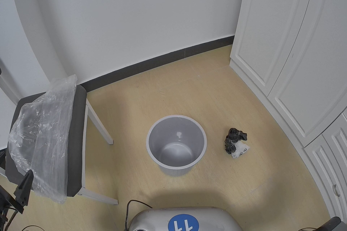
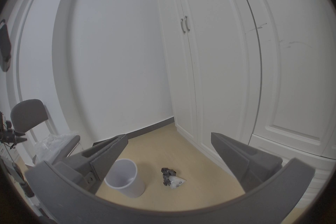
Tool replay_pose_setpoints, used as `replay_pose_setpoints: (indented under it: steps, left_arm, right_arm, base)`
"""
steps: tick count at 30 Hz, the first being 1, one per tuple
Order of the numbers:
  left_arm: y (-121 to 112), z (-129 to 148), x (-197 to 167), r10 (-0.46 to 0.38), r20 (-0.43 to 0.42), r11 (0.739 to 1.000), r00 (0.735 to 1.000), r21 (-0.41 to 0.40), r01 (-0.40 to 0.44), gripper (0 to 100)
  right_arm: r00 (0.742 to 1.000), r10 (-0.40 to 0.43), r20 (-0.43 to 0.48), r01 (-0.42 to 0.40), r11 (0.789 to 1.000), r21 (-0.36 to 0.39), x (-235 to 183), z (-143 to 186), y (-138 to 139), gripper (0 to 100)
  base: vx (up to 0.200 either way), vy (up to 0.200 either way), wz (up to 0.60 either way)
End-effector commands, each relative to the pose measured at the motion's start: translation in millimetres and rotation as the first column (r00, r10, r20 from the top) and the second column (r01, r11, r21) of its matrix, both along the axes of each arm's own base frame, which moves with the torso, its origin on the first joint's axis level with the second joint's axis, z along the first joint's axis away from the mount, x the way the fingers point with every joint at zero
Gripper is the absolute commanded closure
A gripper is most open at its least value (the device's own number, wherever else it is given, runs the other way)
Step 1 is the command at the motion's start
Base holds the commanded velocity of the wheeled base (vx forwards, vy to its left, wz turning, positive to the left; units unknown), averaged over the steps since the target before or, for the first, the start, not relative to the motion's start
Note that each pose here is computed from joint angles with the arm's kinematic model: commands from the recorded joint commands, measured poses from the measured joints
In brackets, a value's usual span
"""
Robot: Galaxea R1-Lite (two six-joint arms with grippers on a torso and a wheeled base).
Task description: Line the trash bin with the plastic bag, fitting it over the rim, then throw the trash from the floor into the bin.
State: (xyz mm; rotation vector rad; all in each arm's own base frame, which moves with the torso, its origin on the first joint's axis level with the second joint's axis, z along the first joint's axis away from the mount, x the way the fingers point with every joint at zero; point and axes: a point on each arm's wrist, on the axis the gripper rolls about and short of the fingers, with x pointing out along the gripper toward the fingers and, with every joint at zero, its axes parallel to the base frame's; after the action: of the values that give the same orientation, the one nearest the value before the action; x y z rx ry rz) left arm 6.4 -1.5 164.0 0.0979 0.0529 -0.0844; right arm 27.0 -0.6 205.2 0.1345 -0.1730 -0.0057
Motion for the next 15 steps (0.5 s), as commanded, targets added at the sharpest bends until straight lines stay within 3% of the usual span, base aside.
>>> replay_pose_setpoints:
  steps: [1, 8, 15]
  left_arm:
    - [-0.9, 5.6, 28.6, -0.015, -0.134, 0.994, 0.991, 0.103, 0.029, 0]
    - [-3.9, 23.2, 43.1, -0.063, -0.146, 0.985, 0.987, 0.149, 0.085, 0]
    - [-4.3, 34.6, 44.1, -0.011, -0.116, 0.978, 0.993, 0.208, 0.035, 0]
  right_arm:
    - [0.999, -0.001, -0.051, 0.002, 1.000, 0.016, 30.2, 9.8, -0.8, 0]
    - [1.000, -0.028, -0.003, 0.028, 0.999, 0.022, 40.7, 37.5, 3.6, 0]
    - [0.998, -0.004, -0.069, 0.007, 0.999, 0.048, 56.9, 36.6, 20.8, 0]
  base:
    - [0.000, 0.000, 0.00]
    - [0.000, 0.000, 0.00]
    - [0.000, 0.000, 0.00]
